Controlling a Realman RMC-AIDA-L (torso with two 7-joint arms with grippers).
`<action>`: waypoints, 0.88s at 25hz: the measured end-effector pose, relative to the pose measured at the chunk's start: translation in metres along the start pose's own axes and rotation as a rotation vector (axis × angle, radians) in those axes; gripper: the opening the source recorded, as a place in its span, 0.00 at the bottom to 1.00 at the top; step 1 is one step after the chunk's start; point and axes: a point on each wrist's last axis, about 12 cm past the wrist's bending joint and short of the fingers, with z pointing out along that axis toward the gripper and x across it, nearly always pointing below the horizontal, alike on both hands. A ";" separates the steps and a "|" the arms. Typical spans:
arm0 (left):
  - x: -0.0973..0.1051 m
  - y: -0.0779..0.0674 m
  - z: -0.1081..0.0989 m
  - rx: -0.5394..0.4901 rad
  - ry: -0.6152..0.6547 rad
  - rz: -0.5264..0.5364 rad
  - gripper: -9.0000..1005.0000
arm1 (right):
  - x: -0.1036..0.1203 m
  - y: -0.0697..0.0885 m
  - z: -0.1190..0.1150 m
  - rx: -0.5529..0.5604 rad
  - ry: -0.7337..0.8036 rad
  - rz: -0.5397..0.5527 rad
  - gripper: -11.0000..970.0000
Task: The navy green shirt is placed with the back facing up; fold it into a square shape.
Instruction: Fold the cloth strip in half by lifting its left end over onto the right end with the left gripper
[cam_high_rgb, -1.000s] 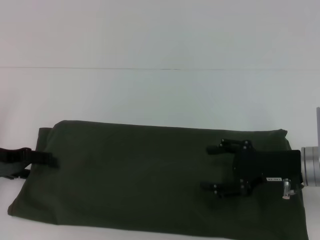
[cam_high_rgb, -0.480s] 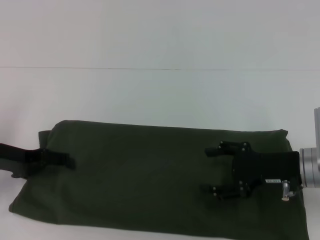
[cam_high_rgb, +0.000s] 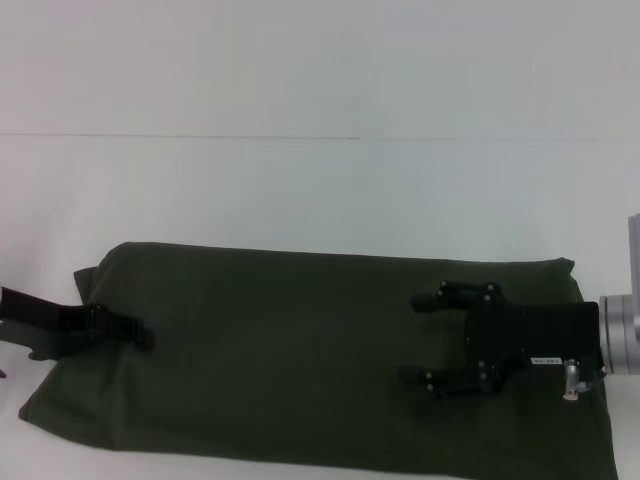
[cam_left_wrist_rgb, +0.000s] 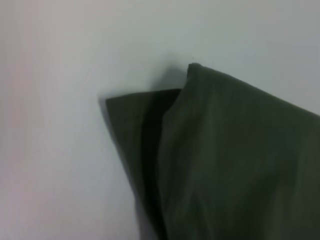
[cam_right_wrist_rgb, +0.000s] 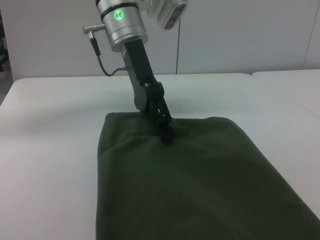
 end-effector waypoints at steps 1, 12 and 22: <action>0.000 0.000 0.000 0.000 0.000 0.001 0.82 | 0.000 0.000 0.000 0.000 0.000 0.001 0.94; -0.003 -0.004 0.000 0.009 -0.004 0.006 0.48 | -0.001 -0.001 0.000 0.001 -0.002 -0.001 0.94; -0.007 -0.005 -0.003 0.008 -0.008 0.013 0.19 | -0.004 -0.002 0.001 -0.007 -0.008 -0.007 0.94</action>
